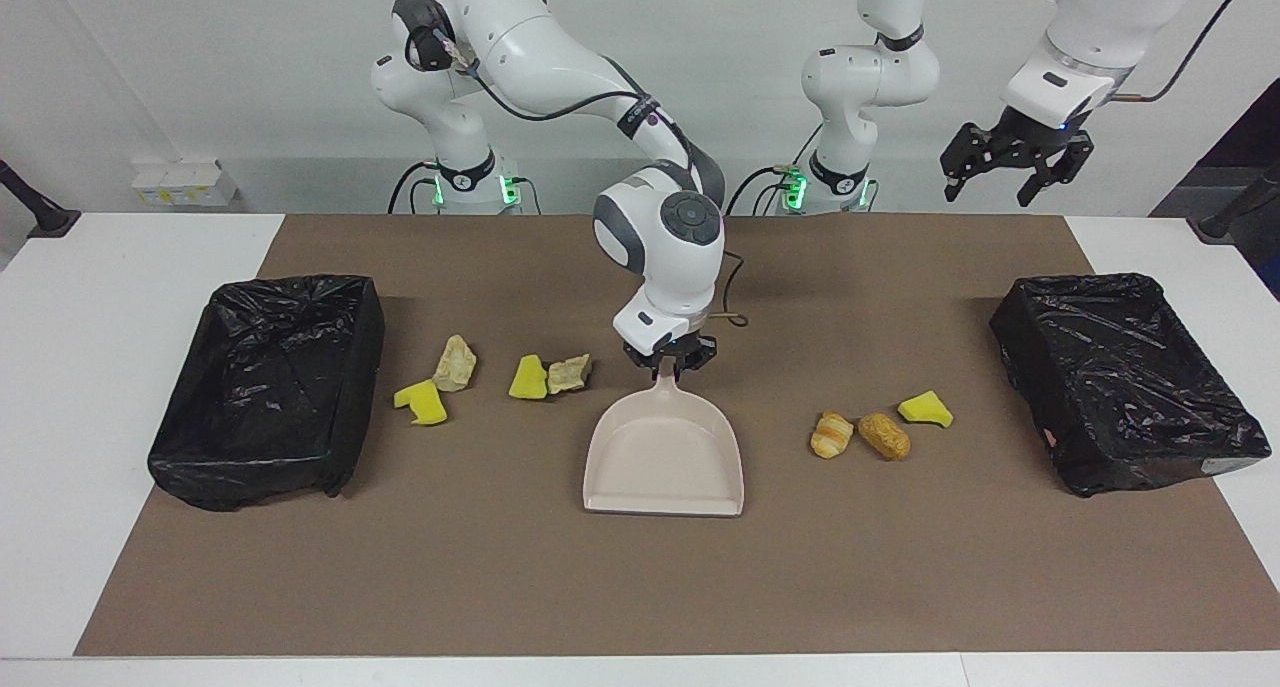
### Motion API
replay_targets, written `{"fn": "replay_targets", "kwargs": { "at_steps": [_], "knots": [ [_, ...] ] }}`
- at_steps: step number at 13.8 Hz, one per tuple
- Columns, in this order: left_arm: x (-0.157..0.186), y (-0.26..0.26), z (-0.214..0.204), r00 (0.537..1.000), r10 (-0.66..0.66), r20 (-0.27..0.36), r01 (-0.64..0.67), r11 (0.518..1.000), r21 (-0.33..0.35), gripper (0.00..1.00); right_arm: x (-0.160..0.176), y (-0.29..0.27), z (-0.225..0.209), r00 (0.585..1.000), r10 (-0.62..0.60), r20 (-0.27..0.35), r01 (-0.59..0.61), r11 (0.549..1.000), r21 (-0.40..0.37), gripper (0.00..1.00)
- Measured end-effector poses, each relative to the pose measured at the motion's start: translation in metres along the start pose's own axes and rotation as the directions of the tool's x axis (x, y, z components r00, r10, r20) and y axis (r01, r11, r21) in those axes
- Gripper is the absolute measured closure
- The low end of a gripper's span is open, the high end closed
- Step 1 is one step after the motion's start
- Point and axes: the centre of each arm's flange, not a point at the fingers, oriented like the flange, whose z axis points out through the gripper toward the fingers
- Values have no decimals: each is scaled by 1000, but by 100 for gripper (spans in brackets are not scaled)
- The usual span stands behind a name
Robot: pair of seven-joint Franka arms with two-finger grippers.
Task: Sweep and dump trash in bin
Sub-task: 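Lift the dustpan with the right gripper while the left gripper reaches the brush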
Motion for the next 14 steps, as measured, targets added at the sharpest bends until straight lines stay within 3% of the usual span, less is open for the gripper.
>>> {"fn": "replay_targets", "kwargs": {
  "at_steps": [3,6,9,12,14],
  "knots": [
    [-28,46,26,994,91,52,-91,996,-2,0,7,17,-14,982,-189,-15,189,982,1,69],
    [-69,99,57,985,139,101,-138,990,-9,0,9,27,-9,897,-442,-4,442,897,-7,69],
    [-93,164,90,985,140,97,-142,990,16,0,17,45,-6,741,-672,20,672,739,-45,69],
    [-109,214,116,990,126,56,-127,992,11,0,25,64,-4,516,-855,59,856,512,-71,69],
    [-117,242,131,997,77,-7,-78,997,-13,0,29,75,-3,375,-924,80,926,370,-70,69]
  ]
}}
